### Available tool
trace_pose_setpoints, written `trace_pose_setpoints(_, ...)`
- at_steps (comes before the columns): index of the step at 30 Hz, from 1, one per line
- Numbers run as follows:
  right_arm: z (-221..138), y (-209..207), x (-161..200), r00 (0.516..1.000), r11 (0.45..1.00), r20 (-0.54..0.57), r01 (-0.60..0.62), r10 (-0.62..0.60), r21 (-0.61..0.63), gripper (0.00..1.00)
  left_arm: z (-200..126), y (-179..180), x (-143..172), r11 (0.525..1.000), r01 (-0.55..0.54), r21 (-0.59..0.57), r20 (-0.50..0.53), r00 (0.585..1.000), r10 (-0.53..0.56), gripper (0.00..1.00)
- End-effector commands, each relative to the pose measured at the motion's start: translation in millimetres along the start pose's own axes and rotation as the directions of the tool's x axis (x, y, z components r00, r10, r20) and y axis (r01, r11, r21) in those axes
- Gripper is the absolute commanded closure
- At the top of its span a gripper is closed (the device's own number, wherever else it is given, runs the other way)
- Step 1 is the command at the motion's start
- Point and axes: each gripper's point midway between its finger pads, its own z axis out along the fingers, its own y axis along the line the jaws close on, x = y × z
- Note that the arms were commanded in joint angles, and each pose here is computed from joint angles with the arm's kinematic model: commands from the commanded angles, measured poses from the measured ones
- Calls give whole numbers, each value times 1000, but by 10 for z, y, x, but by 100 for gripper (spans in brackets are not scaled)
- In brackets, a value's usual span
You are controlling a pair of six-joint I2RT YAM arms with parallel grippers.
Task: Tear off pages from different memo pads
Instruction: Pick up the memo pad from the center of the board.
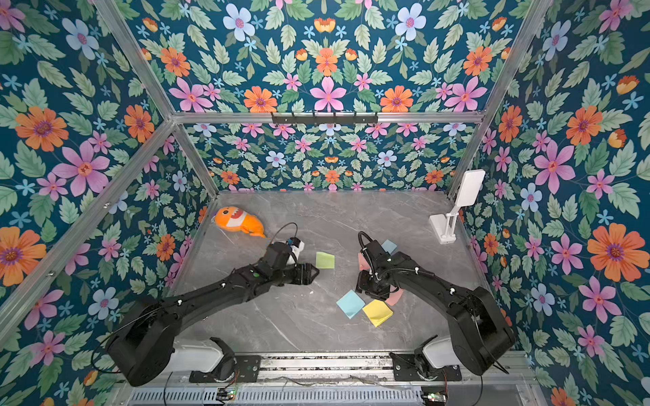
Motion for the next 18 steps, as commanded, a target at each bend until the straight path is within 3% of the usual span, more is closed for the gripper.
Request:
trace_pose_setpoints(1, 38, 78, -33, 997, 996, -38, 62, -65, -70, 40, 120, -303, 99, 998, 9, 69, 20, 1000, -11, 22)
trace_pose_setpoints(5, 156, 50, 24, 993, 995, -95, 62, -70, -81, 41, 289, -593, 419, 990, -18, 138, -60, 998, 27, 24)
trace_pose_setpoints(9, 276, 37, 89, 991, 994, -124, 30, -43, -106, 44, 391, -717, 700, 982, -11, 191, -135, 990, 37, 32)
trace_pose_setpoints(15, 425, 68, 235, 982, 984, -188, -25, -8, -176, 52, 440, -663, 997, 977, 26, 212, -226, 974, 23, 50)
trace_pose_setpoints(18, 438, 118, 277, 979, 974, -202, -42, -4, -223, 56, 461, -621, 1077, 976, 41, 213, -245, 969, 13, 52)
